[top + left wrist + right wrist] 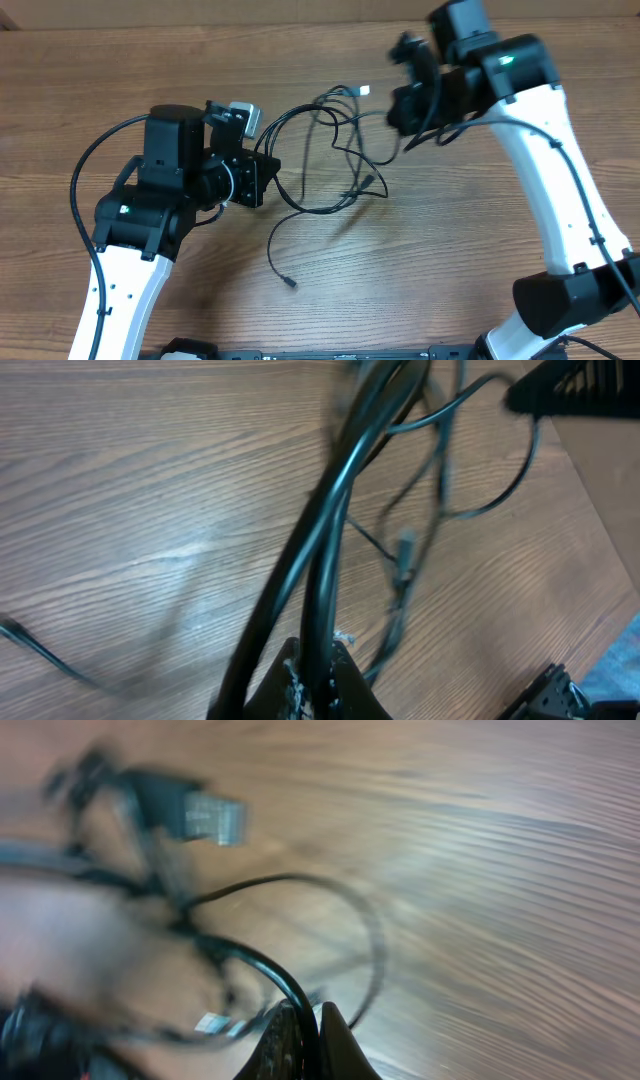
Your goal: Untangle cables
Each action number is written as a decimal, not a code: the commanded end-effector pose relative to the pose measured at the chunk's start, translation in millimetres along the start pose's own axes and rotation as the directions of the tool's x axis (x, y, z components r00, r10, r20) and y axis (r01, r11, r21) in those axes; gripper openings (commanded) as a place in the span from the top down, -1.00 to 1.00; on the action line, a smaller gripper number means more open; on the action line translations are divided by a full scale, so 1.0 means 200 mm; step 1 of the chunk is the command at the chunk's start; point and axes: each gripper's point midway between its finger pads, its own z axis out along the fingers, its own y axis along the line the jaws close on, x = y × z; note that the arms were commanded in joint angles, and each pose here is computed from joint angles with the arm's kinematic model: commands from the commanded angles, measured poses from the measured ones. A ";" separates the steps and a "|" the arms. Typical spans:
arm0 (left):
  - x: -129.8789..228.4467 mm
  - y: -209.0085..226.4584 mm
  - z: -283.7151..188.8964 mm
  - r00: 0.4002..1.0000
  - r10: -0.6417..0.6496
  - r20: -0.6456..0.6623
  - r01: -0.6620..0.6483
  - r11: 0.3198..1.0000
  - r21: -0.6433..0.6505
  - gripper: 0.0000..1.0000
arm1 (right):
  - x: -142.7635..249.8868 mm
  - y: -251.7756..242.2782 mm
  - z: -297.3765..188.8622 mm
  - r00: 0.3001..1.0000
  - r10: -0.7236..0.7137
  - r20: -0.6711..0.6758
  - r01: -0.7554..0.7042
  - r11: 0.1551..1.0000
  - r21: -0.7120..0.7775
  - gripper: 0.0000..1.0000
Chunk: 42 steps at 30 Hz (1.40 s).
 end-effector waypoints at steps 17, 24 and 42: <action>-0.04 0.13 -0.24 0.995 -0.022 0.101 0.033 0.993 -0.111 0.89 | 0.16 -1.10 -0.41 0.731 0.629 0.264 -0.678 0.713 0.179 0.92; -0.03 0.19 -0.28 0.992 -0.052 0.113 0.068 0.987 -0.144 0.90 | 0.34 -1.37 -0.57 0.580 0.741 0.338 -0.812 0.557 0.173 0.92; -0.11 -0.10 -0.34 0.986 0.022 0.163 -0.050 0.985 0.168 0.67 | 0.07 -0.66 -0.36 0.890 0.443 0.108 -0.417 0.887 -0.199 -0.24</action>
